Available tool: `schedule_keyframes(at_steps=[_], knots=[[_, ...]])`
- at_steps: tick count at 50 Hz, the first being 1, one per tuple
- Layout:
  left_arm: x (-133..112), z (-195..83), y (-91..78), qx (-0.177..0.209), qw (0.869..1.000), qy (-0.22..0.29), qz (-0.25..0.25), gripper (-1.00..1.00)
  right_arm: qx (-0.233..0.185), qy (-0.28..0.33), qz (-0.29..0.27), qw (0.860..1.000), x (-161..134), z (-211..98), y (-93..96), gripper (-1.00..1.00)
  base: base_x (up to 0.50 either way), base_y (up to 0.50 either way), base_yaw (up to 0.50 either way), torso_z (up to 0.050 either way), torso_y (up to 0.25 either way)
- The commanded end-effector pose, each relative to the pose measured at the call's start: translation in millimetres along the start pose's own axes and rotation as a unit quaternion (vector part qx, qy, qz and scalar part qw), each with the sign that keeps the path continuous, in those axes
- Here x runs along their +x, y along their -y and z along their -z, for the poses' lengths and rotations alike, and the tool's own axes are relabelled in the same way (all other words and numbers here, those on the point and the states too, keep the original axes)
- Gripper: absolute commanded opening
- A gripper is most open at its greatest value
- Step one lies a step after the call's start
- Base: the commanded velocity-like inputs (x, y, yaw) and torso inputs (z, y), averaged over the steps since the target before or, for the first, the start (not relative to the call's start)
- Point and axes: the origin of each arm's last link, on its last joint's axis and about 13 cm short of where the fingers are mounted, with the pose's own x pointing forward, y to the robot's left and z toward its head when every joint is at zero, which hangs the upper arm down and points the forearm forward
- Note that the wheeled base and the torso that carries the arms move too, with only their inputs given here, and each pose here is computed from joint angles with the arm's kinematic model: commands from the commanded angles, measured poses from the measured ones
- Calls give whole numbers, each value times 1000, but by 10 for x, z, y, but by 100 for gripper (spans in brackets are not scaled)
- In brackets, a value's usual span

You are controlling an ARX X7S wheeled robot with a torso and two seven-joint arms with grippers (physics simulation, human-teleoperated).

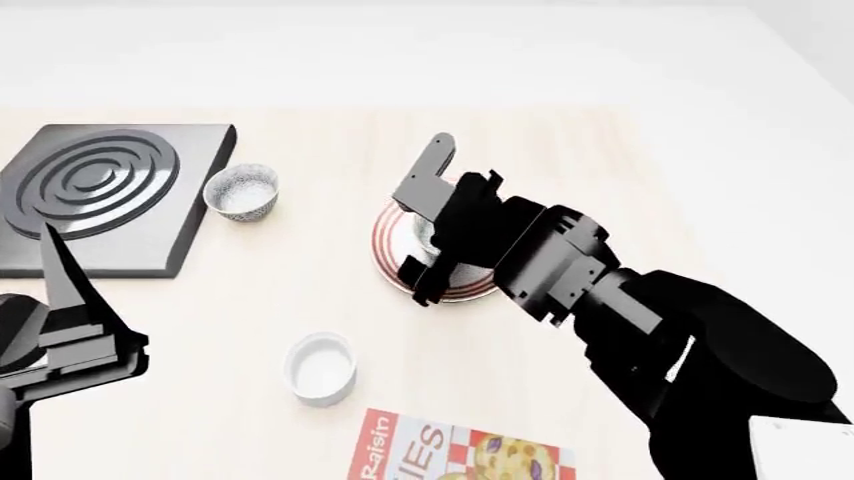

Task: Pick the akita bowl next to the cookies box and place it on the plate.

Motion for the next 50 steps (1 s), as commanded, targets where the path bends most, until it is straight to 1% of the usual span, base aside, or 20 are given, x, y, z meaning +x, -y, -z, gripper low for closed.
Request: schedule_keyframes(at_steps=[1,11,15,16,20,23,25,26,28,30,33,34,37,38,39,41,42,44,47,50], knots=[[-4,8,4,0,1000,-1,0,100,35,59,-8,998,-148,-150,118,100,0,0,0,0,0],[-8,1,10,1,1000,-2,1,100,57,163,13,985,-592,-413,428,100,0,0,0,0,0],[-11,-6,8,2,1000,-1,1,100,31,199,38,979,-809,-480,519,100,0,0,0,0,0],[-9,-2,6,1,1000,-1,0,100,-15,211,70,975,-979,-513,538,100,0,0,0,0,0],[-11,1,17,2,1000,-2,2,100,-23,283,84,955,-1372,-601,502,100,0,0,0,0,0],[-14,-1,17,1,1000,-1,3,100,-51,352,128,926,-1843,-662,436,100,0,0,0,0,0],[-11,-4,15,2,1000,-1,3,100,-71,403,162,898,-2244,-680,337,100,0,0,0,0,0],[-15,-8,16,3,1000,-1,3,100,-97,424,185,881,-2478,-668,257,100,0,0,0,0,0],[-15,-11,17,3,1000,-1,3,100,-116,432,221,867,-2645,-651,197,100,0,0,0,0,0],[-20,-13,17,3,1000,0,4,100,-137,439,294,838,-2915,-641,150,100,0,0,0,0,0],[-17,-15,15,3,1000,0,3,100,-137,458,325,816,-3129,-635,111,100,0,0,0,0,0],[-13,-20,12,3,1000,1,3,100,-130,480,357,790,-3342,-631,60,100,0,0,0,0,0],[-9,-20,8,3,1000,1,1,100,-134,497,399,759,-3577,-601,-29,100,0,0,0,0,0],[-9,-25,6,3,1000,2,1,100,-136,508,430,734,-3743,-572,-110,100,0,0,0,0,0],[-11,-26,4,2,1000,2,1,100,-134,522,441,718,-3852,-550,-173,100,0,0,0,0,0],[-9,-30,3,3,1000,3,1,100,-128,532,461,699,-3975,-514,-246,100,0,0,0,0,0],[-6,-31,4,3,1000,3,0,100,-127,550,473,677,-4115,-475,-344,100,0,0,0,0,0],[-6,-30,5,3,1000,3,0,100,-125,565,483,657,-4263,-427,-468,100,0,0,0,0,0],[0,-35,5,3,1000,4,1,100,-127,572,498,639,-4430,-340,-668,100,0,0,0,0,0],[0,-40,3,3,1000,5,0,100,-128,592,515,606,-4590,-282,-856,100,0,0,0,0,0]])
